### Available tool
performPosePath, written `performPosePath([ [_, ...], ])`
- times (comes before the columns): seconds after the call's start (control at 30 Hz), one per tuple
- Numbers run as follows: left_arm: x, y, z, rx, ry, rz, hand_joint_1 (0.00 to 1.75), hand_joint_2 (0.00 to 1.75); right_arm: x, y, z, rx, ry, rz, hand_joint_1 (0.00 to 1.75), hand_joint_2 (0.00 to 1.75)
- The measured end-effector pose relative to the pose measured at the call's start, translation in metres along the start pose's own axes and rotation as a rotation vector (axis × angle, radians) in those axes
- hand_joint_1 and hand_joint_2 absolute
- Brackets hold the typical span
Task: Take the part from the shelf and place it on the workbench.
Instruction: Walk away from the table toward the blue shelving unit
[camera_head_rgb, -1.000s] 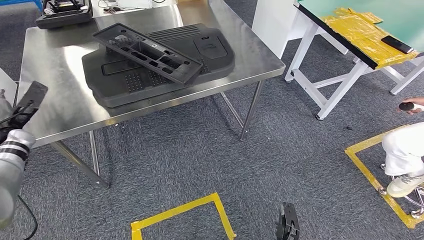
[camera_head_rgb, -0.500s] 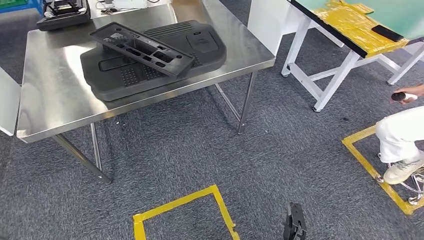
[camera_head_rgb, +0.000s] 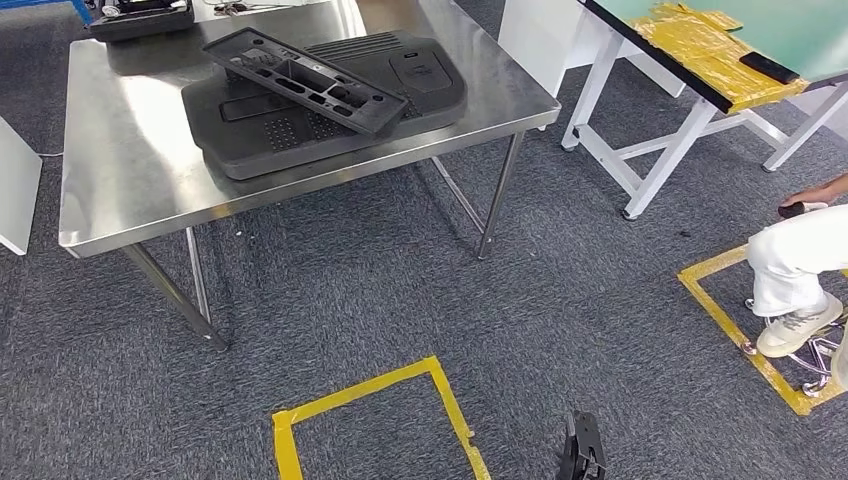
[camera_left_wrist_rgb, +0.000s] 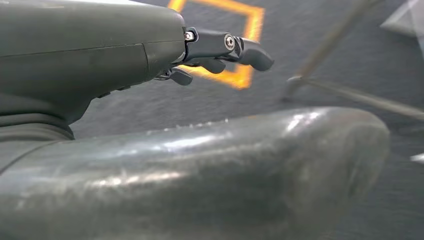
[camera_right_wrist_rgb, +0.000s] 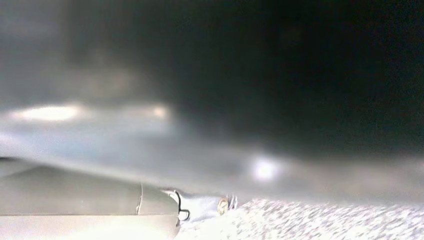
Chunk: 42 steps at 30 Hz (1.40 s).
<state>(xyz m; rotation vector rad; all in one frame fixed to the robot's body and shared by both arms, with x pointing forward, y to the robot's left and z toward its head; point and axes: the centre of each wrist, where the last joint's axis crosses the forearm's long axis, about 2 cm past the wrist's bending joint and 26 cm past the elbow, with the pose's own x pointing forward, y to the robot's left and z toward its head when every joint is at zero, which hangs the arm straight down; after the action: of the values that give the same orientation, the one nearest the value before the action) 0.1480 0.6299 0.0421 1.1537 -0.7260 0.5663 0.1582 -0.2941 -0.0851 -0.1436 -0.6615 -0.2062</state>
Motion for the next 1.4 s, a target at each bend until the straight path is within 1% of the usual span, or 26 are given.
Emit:
performPosePath([
  [0.07, -0.028, 0.002, 0.01, -0.028, 0.079, 0.041, 0.0, 0.0, -0.002, 0.0, 0.001, -0.004, 0.007, -0.005, 0.0, 0.0],
  [0.13, -0.053, 0.0, 0.023, -0.085, 0.175, 0.133, 0.0, 0.0, -0.005, -0.001, 0.002, -0.01, 0.014, -0.013, 0.0, 0.0],
  [0.2, -0.084, -0.01, 0.047, -0.149, 0.279, 0.267, 0.0, 0.0, -0.008, -0.002, 0.003, -0.018, 0.024, -0.025, 0.0, 0.0],
  [0.27, -0.117, -0.032, 0.085, -0.204, 0.387, 0.402, 0.0, 0.0, -0.014, -0.004, 0.005, -0.031, 0.04, -0.025, 0.0, 0.0],
  [0.3, -0.132, -0.045, 0.108, -0.224, 0.443, 0.449, 0.0, 0.0, -0.018, -0.005, 0.006, -0.039, 0.051, -0.018, 0.0, 0.0],
  [0.4, -0.165, -0.068, 0.165, -0.247, 0.584, 0.487, 0.0, 0.0, -0.027, -0.004, 0.01, -0.05, 0.09, 0.005, 0.0, 0.0],
  [0.43, -0.172, -0.073, 0.18, -0.245, 0.628, 0.479, 0.0, 0.0, -0.03, -0.002, 0.012, -0.051, 0.109, 0.017, 0.0, 0.0],
  [0.47, -0.179, -0.08, 0.199, -0.249, 0.686, 0.464, 0.0, 0.0, -0.033, 0.0, 0.013, -0.053, 0.134, 0.034, 0.0, 0.0],
  [0.57, -0.192, -0.099, 0.25, -0.264, 0.837, 0.371, 0.0, 0.0, -0.048, 0.003, 0.021, -0.069, 0.237, 0.103, 0.0, 0.0],
  [0.67, -0.2, -0.112, 0.296, -0.319, 0.949, 0.243, 0.0, 0.0, -0.065, 0.01, 0.031, -0.061, 0.325, 0.184, 0.0, 0.0],
  [0.73, -0.201, -0.12, 0.322, -0.371, 0.997, 0.146, 0.0, 0.0, -0.071, 0.017, 0.035, -0.023, 0.366, 0.252, 0.0, 0.0],
  [0.83, -0.198, -0.13, 0.345, -0.464, 0.987, 0.009, 0.0, 0.0, -0.074, 0.025, 0.038, 0.052, 0.398, 0.389, 0.0, 0.0],
  [0.9, -0.196, -0.133, 0.353, -0.524, 0.953, -0.065, 0.0, 0.0, -0.074, 0.03, 0.039, 0.096, 0.397, 0.487, 0.0, 0.0],
  [1.0, -0.193, -0.138, 0.359, -0.617, 0.871, -0.165, 0.0, 0.0, -0.074, 0.034, 0.04, 0.133, 0.385, 0.591, 0.0, 0.0],
  [1.07, -0.191, -0.14, 0.361, -0.662, 0.821, -0.213, 0.0, 0.0, -0.074, 0.036, 0.04, 0.146, 0.383, 0.626, 0.0, 0.0],
  [1.13, -0.19, -0.141, 0.363, -0.685, 0.794, -0.241, 0.0, 0.0, -0.076, 0.036, 0.041, 0.154, 0.382, 0.647, 0.0, 0.0],
  [1.4, -0.192, -0.141, 0.367, -0.723, 0.756, -0.338, 0.0, 0.0, -0.076, 0.038, 0.042, 0.169, 0.375, 0.682, 0.0, 0.0],
])
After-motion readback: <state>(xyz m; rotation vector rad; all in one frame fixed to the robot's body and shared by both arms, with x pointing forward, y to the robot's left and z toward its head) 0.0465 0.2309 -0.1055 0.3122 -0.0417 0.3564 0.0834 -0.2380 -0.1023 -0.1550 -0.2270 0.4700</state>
